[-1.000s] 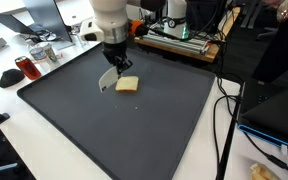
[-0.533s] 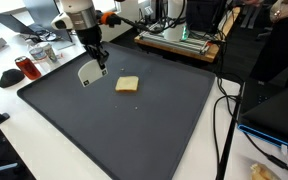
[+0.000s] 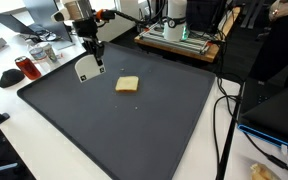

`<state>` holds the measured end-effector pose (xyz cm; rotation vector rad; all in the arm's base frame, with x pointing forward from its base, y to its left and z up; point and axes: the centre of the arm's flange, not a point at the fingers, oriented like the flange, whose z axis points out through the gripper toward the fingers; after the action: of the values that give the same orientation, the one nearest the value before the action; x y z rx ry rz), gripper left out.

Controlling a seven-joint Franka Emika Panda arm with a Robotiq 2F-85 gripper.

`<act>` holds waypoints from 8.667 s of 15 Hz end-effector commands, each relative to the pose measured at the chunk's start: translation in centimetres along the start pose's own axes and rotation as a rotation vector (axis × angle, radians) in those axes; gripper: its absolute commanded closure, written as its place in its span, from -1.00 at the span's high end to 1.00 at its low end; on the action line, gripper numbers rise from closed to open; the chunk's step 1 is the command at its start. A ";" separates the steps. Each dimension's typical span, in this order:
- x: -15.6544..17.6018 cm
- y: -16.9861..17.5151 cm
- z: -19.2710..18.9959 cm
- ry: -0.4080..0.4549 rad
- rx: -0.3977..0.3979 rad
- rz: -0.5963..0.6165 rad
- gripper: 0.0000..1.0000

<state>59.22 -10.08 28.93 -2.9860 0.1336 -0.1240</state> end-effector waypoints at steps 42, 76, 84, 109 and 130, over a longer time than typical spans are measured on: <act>-15.4 -13.7 -5.5 -0.017 -0.199 -0.349 -0.98; -8.8 -11.0 10.6 -0.198 -0.231 -0.356 -0.98; -9.4 -10.2 14.0 -0.239 -0.193 -0.361 -0.98; -11.3 -8.4 15.5 -0.696 -0.147 -0.380 -0.98; -7.1 -11.4 8.0 -0.391 -0.264 -0.345 -0.98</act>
<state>54.20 2.89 19.23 -3.1314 -0.4673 0.5332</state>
